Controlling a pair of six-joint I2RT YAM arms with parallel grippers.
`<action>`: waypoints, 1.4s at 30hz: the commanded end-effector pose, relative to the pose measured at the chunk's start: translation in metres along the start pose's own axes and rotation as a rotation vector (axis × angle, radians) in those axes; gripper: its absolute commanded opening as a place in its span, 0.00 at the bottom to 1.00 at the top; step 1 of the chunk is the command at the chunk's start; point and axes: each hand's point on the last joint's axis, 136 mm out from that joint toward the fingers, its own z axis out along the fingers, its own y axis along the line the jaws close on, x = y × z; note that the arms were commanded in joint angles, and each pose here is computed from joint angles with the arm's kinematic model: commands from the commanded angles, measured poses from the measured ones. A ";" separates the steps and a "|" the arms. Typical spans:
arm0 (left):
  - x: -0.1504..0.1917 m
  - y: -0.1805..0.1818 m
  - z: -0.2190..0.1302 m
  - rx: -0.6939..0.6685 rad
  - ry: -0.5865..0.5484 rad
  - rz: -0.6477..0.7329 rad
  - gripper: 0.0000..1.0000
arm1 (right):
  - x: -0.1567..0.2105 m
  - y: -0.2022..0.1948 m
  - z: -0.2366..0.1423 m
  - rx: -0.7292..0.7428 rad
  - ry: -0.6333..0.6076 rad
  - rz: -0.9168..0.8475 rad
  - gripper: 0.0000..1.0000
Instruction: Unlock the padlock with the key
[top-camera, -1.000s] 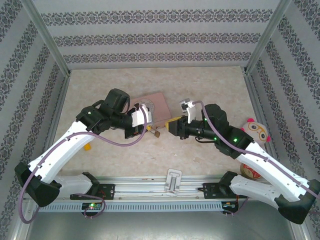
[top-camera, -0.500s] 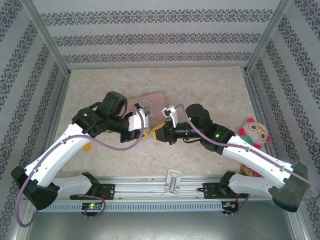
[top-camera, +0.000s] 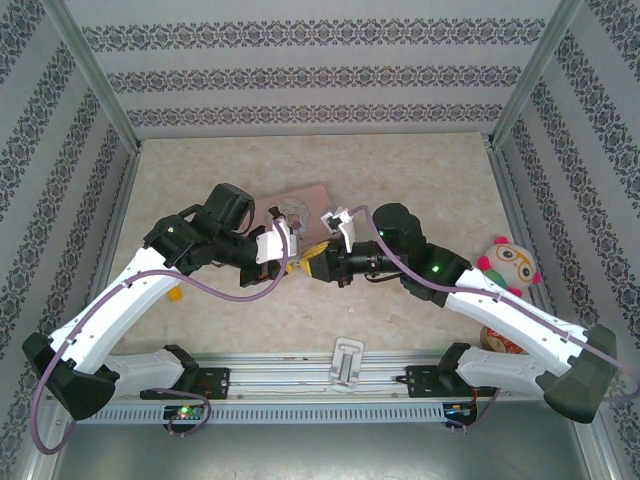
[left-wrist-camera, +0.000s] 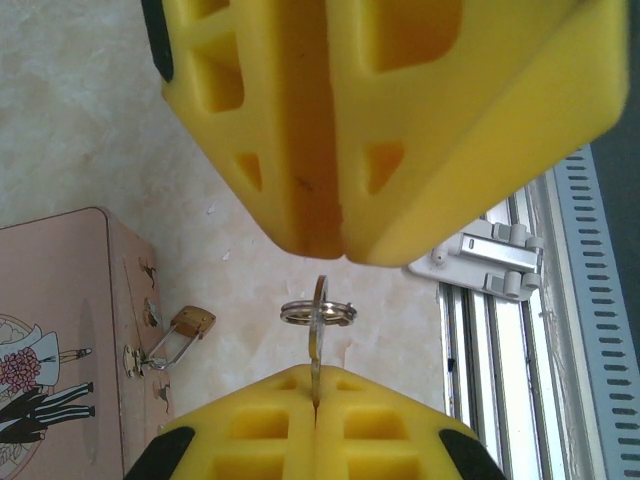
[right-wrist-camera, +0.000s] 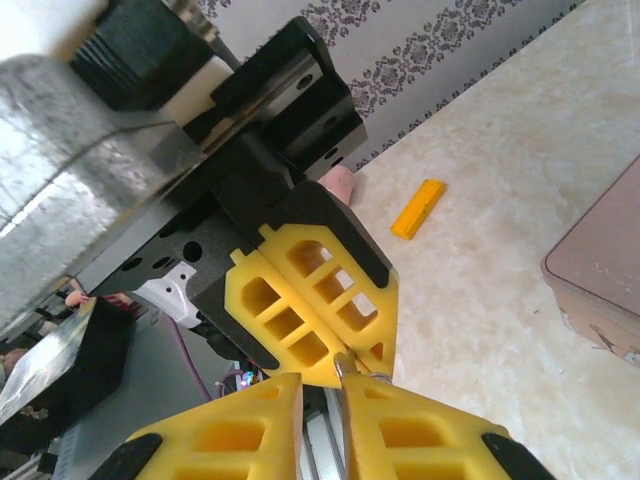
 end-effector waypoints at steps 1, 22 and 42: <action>0.000 -0.013 -0.001 0.045 -0.009 0.021 0.00 | -0.012 0.013 0.001 -0.049 -0.015 -0.053 0.18; -0.001 -0.015 0.001 0.072 -0.016 0.018 0.00 | -0.006 0.002 0.007 -0.015 0.008 -0.039 0.20; -0.003 -0.015 -0.001 0.064 -0.027 0.026 0.00 | 0.002 -0.003 0.009 -0.018 0.031 -0.014 0.19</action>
